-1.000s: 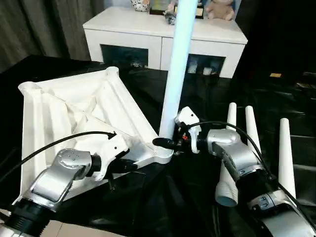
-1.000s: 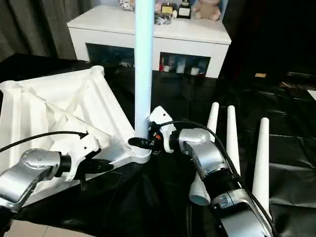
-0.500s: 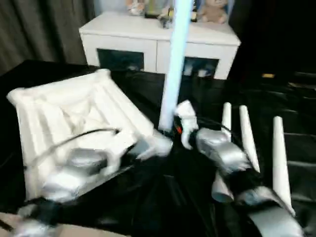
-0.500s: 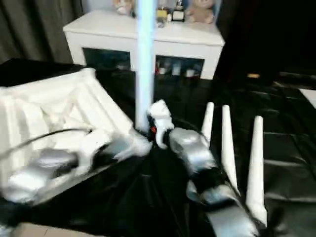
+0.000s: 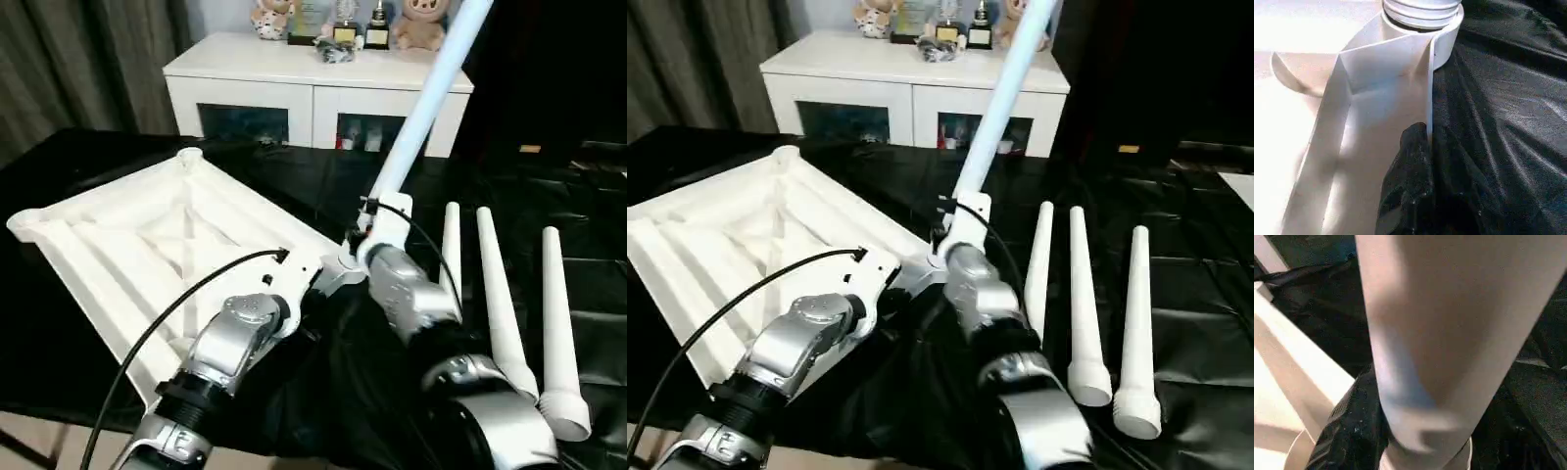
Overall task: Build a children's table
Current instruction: Rotate leg to tighten
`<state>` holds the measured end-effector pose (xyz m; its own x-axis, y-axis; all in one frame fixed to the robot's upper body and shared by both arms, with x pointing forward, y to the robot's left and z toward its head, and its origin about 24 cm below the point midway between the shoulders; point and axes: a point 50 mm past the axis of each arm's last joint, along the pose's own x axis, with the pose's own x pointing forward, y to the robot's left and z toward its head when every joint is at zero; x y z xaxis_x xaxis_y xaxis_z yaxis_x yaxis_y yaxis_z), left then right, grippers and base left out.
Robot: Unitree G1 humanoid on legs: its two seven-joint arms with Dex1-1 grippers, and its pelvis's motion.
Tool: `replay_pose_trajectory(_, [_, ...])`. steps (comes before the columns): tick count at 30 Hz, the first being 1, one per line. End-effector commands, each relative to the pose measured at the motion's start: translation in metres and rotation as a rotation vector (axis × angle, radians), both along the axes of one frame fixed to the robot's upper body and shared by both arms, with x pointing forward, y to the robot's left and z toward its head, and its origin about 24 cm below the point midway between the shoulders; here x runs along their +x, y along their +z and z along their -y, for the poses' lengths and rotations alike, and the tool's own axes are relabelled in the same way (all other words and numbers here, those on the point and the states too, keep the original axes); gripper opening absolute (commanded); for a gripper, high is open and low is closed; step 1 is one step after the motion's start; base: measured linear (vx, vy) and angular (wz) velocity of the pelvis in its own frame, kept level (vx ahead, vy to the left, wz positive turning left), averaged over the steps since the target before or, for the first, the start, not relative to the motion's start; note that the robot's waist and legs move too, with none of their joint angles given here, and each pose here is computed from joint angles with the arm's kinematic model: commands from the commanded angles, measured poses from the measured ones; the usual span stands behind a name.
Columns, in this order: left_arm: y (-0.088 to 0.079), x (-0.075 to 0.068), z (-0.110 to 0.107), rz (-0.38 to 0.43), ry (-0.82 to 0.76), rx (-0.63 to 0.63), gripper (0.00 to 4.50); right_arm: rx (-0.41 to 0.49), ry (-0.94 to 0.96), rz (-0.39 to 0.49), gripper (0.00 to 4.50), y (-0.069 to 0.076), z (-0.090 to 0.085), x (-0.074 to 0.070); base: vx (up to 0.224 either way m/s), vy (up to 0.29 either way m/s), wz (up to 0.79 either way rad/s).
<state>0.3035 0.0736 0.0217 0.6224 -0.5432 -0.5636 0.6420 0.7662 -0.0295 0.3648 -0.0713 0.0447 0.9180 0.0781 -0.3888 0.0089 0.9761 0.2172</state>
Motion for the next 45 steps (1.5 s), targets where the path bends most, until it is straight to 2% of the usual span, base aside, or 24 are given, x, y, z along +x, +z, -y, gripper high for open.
replay_pose_trajectory(1, [-0.002, -0.003, 0.005, -0.026, -0.019, -0.018, 0.0, -0.057, -0.053, -0.282, 1.87, -0.06, 0.016, -0.03, 0.0, 0.0, 0.0])
replay_pose_trajectory(4, [-0.002, -0.003, 0.001, -0.026, -0.017, -0.013, 0.0, -0.074, -0.034, -0.268, 1.87, -0.057, 0.014, -0.028, -0.014, -0.017, 0.04])
replay_pose_trajectory(8, [0.001, -0.007, -0.006, -0.014, -0.075, -0.02, 0.0, -0.121, 0.078, -0.189, 1.87, -0.048, 0.007, -0.022, 0.059, -0.053, -0.05])
replay_pose_trajectory(14, [0.002, -0.028, -0.038, -0.021, -0.301, 0.007, 0.0, -0.063, 0.455, -0.079, 1.87, -0.034, -0.002, -0.021, 0.029, 0.015, -0.13])
replay_pose_trajectory(18, [0.013, -0.038, -0.061, -0.022, -0.423, -0.004, 0.0, -0.047, 0.778, -0.03, 1.87, -0.03, 0.011, -0.031, 0.029, -0.005, 0.04])
replay_pose_trajectory(20, [0.015, -0.04, -0.065, -0.026, -0.443, -0.004, 0.0, -0.049, 0.818, -0.027, 1.87, -0.03, 0.015, -0.033, 0.081, -0.017, 0.13])
replay_pose_trajectory(25, [0.025, -0.044, -0.081, -0.036, -0.499, 0.0, 0.0, -0.057, 1.013, -0.063, 1.87, -0.034, 0.038, -0.043, 0.107, -0.021, 0.06])
replay_pose_trajectory(33, [0.026, -0.039, -0.089, -0.011, -0.486, 0.032, 0.0, -0.029, 1.03, -0.041, 1.87, -0.036, 0.048, -0.048, 0.034, 0.001, 0.02])
replay_pose_trajectory(35, [0.026, -0.037, -0.088, 0.002, -0.478, 0.037, 0.0, 0.012, 0.995, -0.015, 1.87, -0.035, 0.049, -0.047, 0.0, 0.0, 0.0])
replay_pose_trajectory(36, [0.027, -0.036, -0.088, 0.02, -0.48, 0.043, 0.0, 0.073, 0.925, 0.06, 1.87, -0.026, 0.047, -0.042, 0.0, 0.0, 0.0])
replay_pose_trajectory(38, [0.028, -0.037, -0.086, 0.045, -0.505, 0.05, 0.0, 0.151, 0.869, 0.142, 1.87, -0.013, 0.045, -0.036, 0.0, 0.0, 0.0])
replay_pose_trajectory(39, [0.028, -0.037, -0.086, 0.045, -0.505, 0.05, 0.0, 0.151, 0.869, 0.142, 1.87, -0.013, 0.045, -0.036, 0.0, 0.0, 0.0])
replay_pose_trajectory(40, [0.03, -0.037, -0.085, 0.067, -0.53, 0.047, 0.0, 0.197, 0.84, 0.194, 1.87, -0.004, 0.044, -0.033, 0.0, 0.0, 0.0])
replay_pose_trajectory(41, [0.03, -0.037, -0.085, 0.07, -0.533, 0.045, 0.0, 0.207, 0.837, 0.202, 1.87, -0.003, 0.044, -0.033, 0.0, 0.0, 0.0])
replay_pose_trajectory(42, [0.035, -0.039, -0.085, 0.096, -0.554, 0.021, 0.0, 0.313, 0.822, 0.296, 1.87, 0.017, 0.043, -0.03, 0.0, 0.0, 0.0])
replay_pose_trajectory(43, [0.036, -0.039, -0.085, 0.1, -0.554, 0.017, 0.0, 0.327, 0.823, 0.311, 1.87, 0.02, 0.043, -0.03, 0.0, 0.0, 0.0])
replay_pose_trajectory(44, [0.041, -0.039, -0.087, 0.104, -0.553, -0.01, 0.0, 0.377, 0.835, 0.367, 1.87, 0.032, 0.044, -0.03, 0.0, 0.0, 0.0])
replay_pose_trajectory(45, [0.045, -0.039, -0.089, 0.103, -0.55, -0.037, 0.27, 0.409, 0.848, 0.407, 1.87, 0.042, 0.045, -0.031, 0.0, 0.0, 0.0])
